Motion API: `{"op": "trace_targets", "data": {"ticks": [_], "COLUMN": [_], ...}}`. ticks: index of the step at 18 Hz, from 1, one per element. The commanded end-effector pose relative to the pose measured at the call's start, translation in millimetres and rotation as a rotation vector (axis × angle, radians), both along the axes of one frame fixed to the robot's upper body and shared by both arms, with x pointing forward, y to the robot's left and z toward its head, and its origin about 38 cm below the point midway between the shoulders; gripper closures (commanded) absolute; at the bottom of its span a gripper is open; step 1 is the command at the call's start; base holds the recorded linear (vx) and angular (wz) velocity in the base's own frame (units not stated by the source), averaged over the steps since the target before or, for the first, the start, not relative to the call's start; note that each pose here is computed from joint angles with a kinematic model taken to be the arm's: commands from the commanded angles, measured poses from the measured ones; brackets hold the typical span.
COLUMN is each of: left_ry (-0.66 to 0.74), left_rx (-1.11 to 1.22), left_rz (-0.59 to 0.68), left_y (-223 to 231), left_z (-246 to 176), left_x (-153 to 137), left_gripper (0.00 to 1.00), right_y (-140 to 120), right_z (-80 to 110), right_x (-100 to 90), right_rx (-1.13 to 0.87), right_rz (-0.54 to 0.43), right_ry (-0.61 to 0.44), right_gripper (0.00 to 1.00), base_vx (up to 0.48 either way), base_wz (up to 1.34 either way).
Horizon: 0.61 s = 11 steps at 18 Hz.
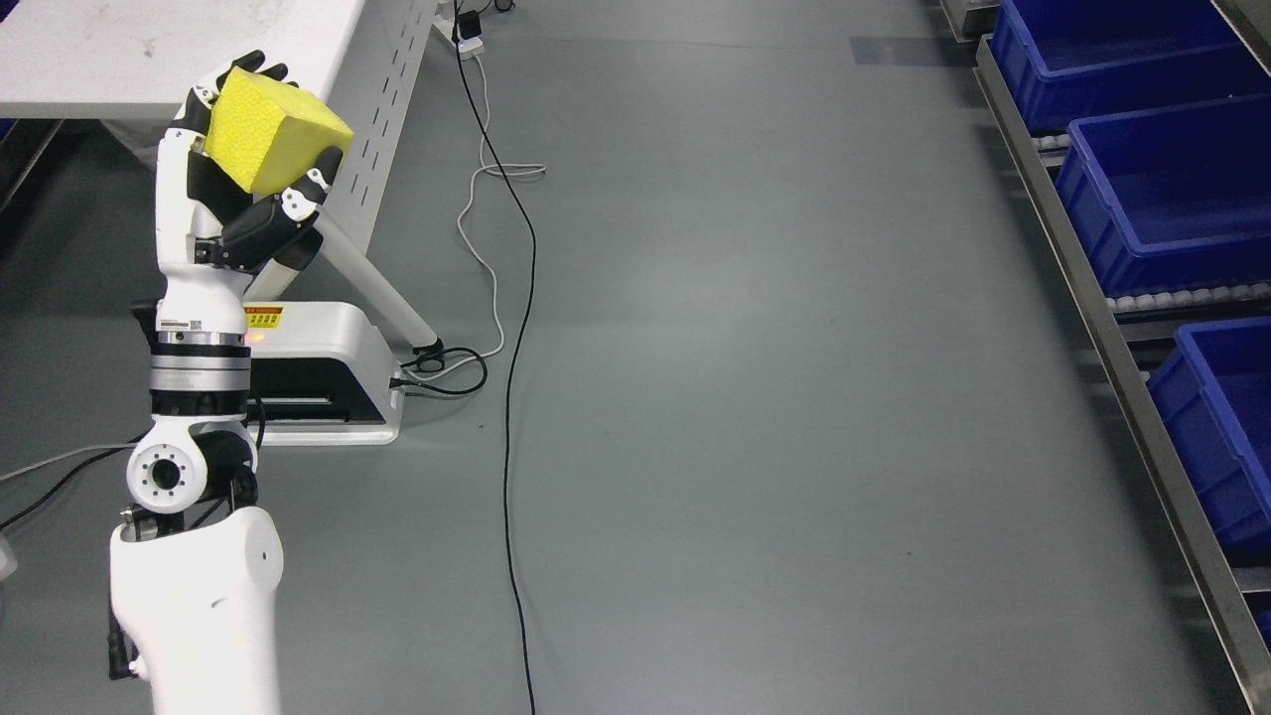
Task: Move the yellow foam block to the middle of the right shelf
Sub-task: 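Hold the cube raised in the left hand while turning toward the bins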
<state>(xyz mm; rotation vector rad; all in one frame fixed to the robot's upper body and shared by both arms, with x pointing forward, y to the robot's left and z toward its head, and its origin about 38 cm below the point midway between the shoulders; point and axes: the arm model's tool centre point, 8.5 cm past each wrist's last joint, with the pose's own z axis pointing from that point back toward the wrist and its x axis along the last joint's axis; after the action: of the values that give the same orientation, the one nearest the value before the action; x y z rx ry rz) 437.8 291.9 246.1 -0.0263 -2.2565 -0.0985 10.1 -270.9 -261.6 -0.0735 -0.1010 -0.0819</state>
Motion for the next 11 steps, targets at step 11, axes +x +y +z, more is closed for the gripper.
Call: {"op": "trace_targets", "data": {"ticks": [11], "left_ry": [-0.005], "left_rx": [0.015], "left_rz": [0.016], "left_y": [8.1], "left_z": [2.2], "left_x": [-3.1], "left_gripper": [0.53], "right_y": [-11.8], "right_z": [1.1], "right_x": [8.0], "right_rx": [-0.018], "right_rz": [0.000], "right_ry": [-0.021], "right_gripper": [0.00], "base_vx": [0.317], "base_wz": [-0.33]}}
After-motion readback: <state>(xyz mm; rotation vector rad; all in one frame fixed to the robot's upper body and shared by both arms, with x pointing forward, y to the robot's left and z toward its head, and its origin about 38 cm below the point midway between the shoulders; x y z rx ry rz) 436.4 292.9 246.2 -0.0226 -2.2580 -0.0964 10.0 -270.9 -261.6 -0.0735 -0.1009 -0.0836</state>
